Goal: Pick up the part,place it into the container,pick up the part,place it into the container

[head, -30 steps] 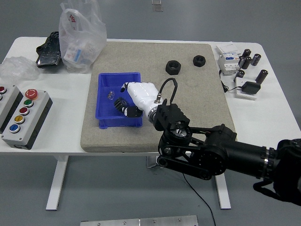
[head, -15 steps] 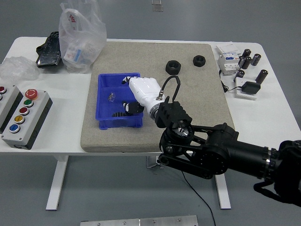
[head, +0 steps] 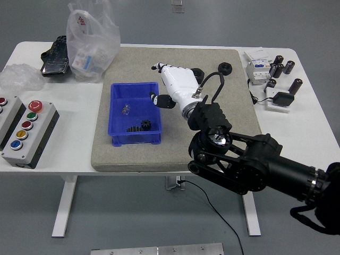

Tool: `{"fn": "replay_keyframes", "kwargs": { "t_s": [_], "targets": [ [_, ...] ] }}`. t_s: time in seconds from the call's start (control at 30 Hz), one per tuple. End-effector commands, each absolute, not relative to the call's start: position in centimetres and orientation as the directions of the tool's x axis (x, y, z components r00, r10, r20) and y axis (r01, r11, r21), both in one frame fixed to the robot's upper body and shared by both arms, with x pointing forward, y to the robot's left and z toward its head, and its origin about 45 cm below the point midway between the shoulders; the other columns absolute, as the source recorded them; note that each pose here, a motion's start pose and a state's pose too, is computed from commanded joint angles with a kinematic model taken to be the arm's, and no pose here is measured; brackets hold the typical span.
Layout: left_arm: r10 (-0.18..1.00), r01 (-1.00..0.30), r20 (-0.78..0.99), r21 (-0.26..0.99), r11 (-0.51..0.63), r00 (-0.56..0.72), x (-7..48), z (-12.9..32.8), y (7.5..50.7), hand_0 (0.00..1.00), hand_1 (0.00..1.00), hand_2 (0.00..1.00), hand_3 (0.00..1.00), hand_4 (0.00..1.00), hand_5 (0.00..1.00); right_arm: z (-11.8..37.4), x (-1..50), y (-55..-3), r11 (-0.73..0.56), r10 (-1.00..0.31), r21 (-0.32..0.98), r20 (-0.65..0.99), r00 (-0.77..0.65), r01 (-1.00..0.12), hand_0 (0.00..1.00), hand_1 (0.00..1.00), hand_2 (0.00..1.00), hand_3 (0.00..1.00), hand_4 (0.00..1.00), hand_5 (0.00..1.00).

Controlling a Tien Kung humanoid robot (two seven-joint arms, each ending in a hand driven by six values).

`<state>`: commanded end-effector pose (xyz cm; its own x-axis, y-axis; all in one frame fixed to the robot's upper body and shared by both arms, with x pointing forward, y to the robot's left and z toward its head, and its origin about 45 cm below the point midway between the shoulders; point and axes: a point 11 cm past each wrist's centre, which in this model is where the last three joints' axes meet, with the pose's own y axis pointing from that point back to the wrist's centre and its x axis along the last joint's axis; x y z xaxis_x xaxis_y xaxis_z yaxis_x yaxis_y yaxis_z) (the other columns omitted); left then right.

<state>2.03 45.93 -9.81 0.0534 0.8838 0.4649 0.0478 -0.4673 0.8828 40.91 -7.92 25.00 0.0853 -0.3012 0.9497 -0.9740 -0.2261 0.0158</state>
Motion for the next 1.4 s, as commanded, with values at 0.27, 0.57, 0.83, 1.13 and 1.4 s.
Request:
{"fn": "replay_keyframes", "kwargs": {
  "t_s": [0.27, 0.57, 0.83, 1.13, 1.4],
  "targets": [
    [0.884, 0.042, 0.465, 0.883, -0.467, 0.057, 2.1, -9.8, 45.9, 0.741, 0.648, 0.591, 0.736, 0.745, 0.607, 26.0, 41.6, -10.8, -0.144, -0.361, -0.052, 0.933, 0.004, -0.988, 0.424, 0.657, 0.748, 0.816, 0.737, 0.263],
    [0.882, 0.027, 0.467, 0.883, -0.469, 0.057, 2.7, -9.8, 45.9, 0.741, 0.648, 0.593, 0.736, 0.745, 0.608, 27.8, 42.5, -16.0, -0.028, -0.345, -0.145, 0.930, -0.127, -0.989, 0.421, 0.648, 0.734, 0.803, 0.733, 0.267],
    [0.877, 0.016, 0.476, 0.878, -0.478, 0.062, 3.1, -9.6, 46.3, 0.741, 0.647, 0.595, 0.736, 0.745, 0.608, 28.4, 42.4, -20.9, 0.093, -0.368, -0.190, 0.906, -0.211, -0.977, 0.417, 0.645, 0.734, 0.795, 0.722, 0.254],
    [0.872, 0.024, 0.484, 0.873, -0.487, 0.070, 2.7, -9.3, 47.1, 0.741, 0.647, 0.599, 0.736, 0.745, 0.607, 27.3, 41.5, -25.2, 0.205, -0.387, -0.188, 0.885, -0.257, -0.960, 0.416, 0.643, 0.727, 0.796, 0.719, 0.258],
    [0.870, 0.031, 0.487, 0.871, -0.490, 0.077, 2.2, -9.2, 47.5, 0.740, 0.647, 0.600, 0.737, 0.745, 0.608, 26.4, 40.4, -27.4, 0.277, -0.414, -0.180, 0.864, -0.286, -0.944, 0.414, 0.643, 0.725, 0.790, 0.718, 0.261]
  ]
}}
